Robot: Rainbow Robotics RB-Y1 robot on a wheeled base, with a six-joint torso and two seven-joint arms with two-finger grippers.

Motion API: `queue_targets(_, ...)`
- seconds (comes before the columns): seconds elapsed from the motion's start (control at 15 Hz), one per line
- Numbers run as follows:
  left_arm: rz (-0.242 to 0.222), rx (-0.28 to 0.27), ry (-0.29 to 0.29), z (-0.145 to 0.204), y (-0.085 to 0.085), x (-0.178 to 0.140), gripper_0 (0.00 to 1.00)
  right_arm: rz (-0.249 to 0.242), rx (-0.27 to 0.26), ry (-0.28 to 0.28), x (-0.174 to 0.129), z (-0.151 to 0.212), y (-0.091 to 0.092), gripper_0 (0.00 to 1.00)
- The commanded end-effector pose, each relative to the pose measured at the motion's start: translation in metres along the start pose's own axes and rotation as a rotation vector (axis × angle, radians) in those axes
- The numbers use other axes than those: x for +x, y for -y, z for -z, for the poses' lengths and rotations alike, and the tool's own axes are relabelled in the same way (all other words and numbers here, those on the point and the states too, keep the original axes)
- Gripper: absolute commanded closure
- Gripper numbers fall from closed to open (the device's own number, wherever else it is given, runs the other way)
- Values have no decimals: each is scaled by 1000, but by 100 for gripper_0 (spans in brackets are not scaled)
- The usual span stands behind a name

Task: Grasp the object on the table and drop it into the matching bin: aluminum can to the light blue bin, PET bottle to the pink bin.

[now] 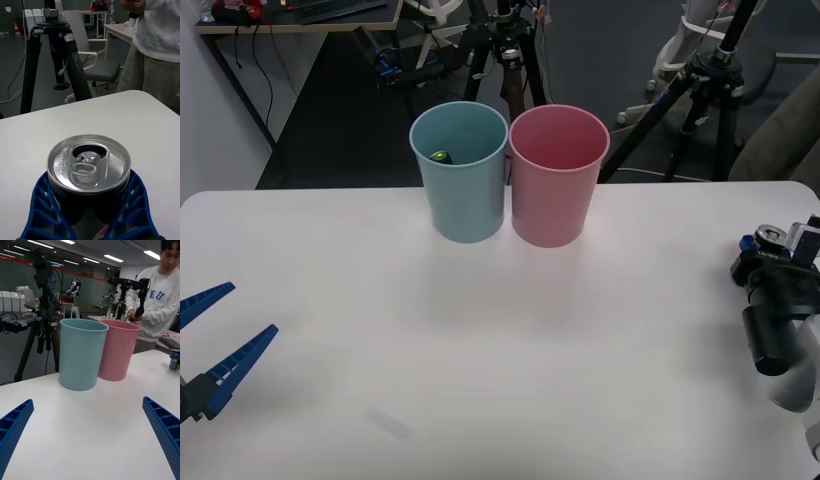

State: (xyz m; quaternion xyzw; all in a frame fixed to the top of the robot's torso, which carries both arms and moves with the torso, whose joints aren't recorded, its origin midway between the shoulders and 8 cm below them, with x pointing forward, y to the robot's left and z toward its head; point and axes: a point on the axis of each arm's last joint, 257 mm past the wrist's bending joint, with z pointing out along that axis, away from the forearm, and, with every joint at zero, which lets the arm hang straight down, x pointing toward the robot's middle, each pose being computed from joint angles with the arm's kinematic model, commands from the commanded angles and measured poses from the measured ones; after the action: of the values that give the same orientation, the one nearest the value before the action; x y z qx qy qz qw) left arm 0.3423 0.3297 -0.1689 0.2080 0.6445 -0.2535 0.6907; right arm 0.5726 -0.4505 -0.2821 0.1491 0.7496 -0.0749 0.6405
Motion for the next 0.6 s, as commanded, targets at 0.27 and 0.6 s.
queue_targets(0.27, 0, 0, 0, 0, 0, 0, 0, 3, -23, 22, -11, 0, -8, 100)
queue_targets(0.6, 0, 0, 0, 0, 0, 0, 0, 14, -97, 103, -43, 20, -21, 100)
